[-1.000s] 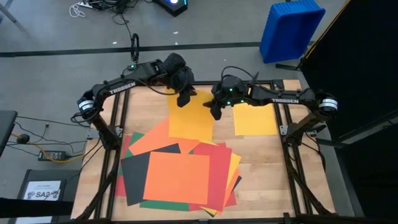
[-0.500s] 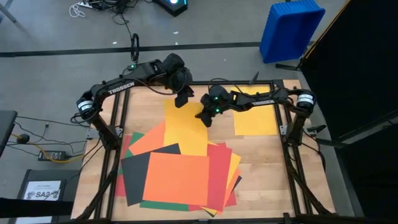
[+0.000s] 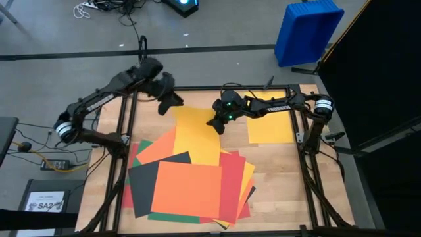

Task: Organize paper
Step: Stack the yellow colored paper on top of the yellow colored paper

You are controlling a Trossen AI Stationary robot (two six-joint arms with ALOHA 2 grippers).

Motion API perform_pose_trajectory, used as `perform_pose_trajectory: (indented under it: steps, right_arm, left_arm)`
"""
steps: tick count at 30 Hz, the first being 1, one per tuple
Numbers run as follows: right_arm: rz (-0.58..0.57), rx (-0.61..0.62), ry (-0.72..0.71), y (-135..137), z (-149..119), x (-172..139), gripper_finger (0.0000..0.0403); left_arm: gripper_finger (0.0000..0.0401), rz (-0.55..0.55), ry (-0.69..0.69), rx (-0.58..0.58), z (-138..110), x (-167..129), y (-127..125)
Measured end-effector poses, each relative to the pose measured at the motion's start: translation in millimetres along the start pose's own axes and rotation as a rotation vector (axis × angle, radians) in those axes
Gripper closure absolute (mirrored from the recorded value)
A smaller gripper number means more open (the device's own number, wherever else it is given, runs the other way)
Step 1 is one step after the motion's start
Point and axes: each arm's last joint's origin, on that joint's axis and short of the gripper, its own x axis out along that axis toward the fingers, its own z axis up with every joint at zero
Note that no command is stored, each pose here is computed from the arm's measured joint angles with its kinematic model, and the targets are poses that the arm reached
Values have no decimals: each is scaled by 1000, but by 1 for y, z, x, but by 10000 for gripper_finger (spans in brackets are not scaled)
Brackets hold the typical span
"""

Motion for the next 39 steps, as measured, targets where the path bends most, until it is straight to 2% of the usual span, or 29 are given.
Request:
perform_pose_trajectory:
  steps: [5, 8, 15, 21, 26, 35, 39]
  right_arm:
    - [11, 4, -4, 1, 1, 0, 403]
    - [12, 5, -5, 1, 1, 0, 403]
    - [18, 3, -4, 1, 1, 0, 403]
    - [22, 2, -6, 1, 1, 0, 403]
    - [29, 0, -10, 2, 1, 0, 403]
    - [39, 5, -8, 2, 2, 0, 403]
    - [40, 5, -7, 2, 2, 0, 403]
  left_arm:
    - [329, 58, -160, -135, -56, -4, 10]
    - [323, 72, -191, -245, -86, 4, 18]
    - [264, 107, -113, -432, -138, 19, 37]
    - [196, 137, -62, -521, -156, 24, 48]
    - [159, 170, -10, -567, -172, 36, 58]
    - [148, 164, -36, -567, -174, 54, 76]
    - [148, 118, -36, -518, -174, 61, 77]
